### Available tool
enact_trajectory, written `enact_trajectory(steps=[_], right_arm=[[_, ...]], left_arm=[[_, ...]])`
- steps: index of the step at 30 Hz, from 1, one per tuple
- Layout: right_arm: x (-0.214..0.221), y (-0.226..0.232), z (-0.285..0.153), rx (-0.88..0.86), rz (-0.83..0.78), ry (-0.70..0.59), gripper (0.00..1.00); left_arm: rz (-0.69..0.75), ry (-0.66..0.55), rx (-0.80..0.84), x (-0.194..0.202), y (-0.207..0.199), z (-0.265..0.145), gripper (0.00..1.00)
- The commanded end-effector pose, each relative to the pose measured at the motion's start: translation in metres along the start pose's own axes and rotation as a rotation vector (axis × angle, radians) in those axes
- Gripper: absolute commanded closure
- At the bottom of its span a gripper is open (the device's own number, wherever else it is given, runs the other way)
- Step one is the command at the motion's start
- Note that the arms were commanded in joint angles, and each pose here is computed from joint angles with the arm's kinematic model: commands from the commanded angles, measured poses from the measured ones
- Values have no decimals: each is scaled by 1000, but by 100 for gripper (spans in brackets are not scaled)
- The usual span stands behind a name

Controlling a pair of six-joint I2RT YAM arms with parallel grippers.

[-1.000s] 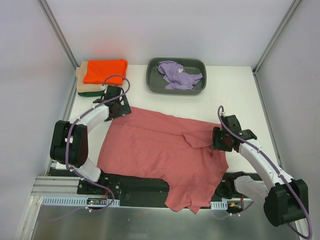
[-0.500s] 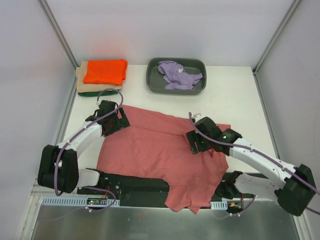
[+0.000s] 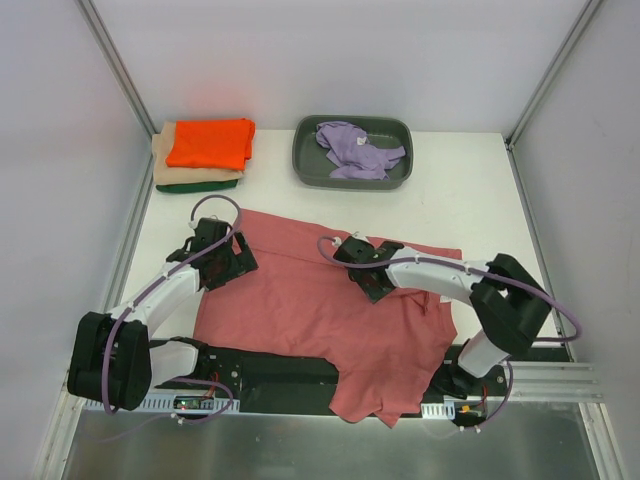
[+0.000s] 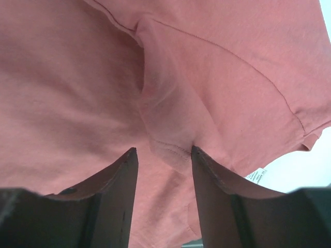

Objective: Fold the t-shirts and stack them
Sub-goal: Fold the flattened tshirt in 1/3 of the way

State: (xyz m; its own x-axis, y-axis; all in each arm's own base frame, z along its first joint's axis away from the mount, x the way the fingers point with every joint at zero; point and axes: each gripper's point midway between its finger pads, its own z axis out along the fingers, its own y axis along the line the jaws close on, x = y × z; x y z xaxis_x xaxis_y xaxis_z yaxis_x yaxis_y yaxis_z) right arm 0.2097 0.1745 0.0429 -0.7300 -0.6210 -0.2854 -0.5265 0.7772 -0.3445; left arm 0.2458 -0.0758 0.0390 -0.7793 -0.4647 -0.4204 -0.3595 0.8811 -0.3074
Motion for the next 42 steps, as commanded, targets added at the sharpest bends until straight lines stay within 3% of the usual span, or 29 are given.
enact_trajectory(steps=[1,11,14,18,24,39,42], right_arm=[[-1,-10,-1,73,0,34,53],[7,-6,9,111,10,70,53],[3,-8,10,133,13,64,68],[-2,-11,5,147,27,45,75],[-3,-6,-10,80,66,32,99],[-9,45,-46,-283,160,97,99],[-14,49,-46,-316,146,103,95]], left_arm=[[-11,-19,9,-3,-1,-2,1],[-4,-17,19,-4,-3,-3,1],[-3,-17,13,-4,-2,-2,1],[0,-19,9,-6,-2,-2,1],[3,-26,9,-7,-2,-3,1],[10,-36,16,-8,-2,-6,1],[13,-37,17,-7,-1,-7,1]])
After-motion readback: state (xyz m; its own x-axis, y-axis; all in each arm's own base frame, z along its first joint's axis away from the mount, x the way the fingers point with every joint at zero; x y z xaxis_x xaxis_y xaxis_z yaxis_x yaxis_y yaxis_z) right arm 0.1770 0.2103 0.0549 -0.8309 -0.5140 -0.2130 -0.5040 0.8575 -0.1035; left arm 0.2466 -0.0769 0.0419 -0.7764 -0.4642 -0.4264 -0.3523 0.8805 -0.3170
